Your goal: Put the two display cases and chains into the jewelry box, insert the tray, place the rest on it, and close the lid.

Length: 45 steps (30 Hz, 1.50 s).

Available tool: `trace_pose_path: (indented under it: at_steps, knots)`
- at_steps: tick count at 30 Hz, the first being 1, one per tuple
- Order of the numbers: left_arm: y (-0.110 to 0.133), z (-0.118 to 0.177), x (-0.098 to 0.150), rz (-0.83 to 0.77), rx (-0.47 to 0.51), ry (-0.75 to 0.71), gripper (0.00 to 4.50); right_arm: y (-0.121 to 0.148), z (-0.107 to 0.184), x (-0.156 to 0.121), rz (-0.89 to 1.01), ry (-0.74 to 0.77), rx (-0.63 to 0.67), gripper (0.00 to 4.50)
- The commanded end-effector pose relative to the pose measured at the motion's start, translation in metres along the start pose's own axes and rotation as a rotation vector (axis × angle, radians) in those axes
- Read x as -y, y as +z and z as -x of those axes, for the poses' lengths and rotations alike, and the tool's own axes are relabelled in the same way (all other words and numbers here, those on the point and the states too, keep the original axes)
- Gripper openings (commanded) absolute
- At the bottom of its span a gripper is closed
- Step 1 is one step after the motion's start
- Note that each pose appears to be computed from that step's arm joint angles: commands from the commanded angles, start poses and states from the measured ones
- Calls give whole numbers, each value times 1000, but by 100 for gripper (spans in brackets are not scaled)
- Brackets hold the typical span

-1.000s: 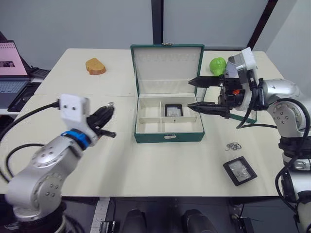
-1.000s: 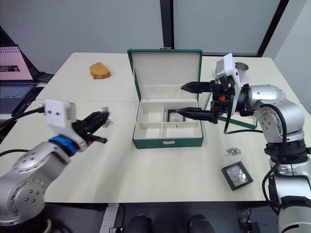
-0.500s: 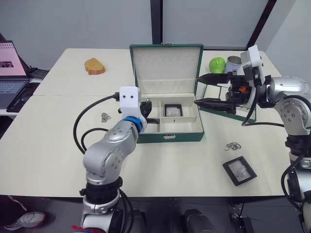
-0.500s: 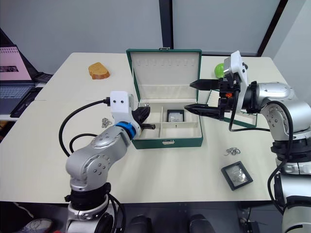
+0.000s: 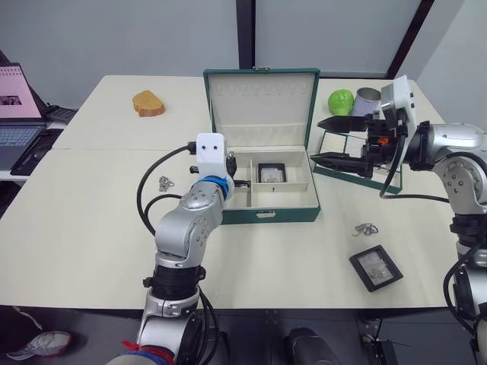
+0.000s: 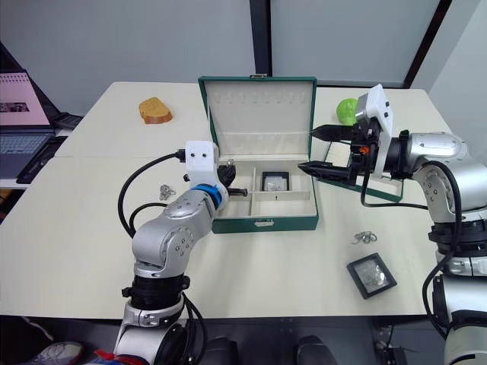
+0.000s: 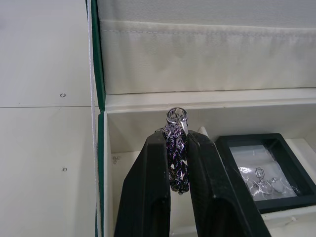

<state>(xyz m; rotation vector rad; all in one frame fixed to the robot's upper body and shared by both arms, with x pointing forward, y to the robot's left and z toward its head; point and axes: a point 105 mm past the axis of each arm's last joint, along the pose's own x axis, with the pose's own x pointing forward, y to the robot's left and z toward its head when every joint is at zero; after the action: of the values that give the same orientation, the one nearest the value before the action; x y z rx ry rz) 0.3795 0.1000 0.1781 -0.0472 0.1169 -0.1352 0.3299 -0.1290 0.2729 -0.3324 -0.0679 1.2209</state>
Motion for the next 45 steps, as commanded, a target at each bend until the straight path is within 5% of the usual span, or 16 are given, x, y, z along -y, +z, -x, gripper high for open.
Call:
trace_pose_path:
  at_steps: [1,11,25,38,45]
  knots:
    - [12,0,6,-2,51,-23,22,14,8,1,52,-24,28,450]
    - [10,-1,8,8,48,-35,22,14,6,1,50,-22,35,450]
    - [10,-1,18,17,48,-80,440,15,7,-1,47,-25,39,450]
    - [19,12,42,48,74,-305,448,12,14,1,33,-44,39,450]
    - [46,49,21,15,165,-519,448,-3,37,-6,-26,-63,-1,450]
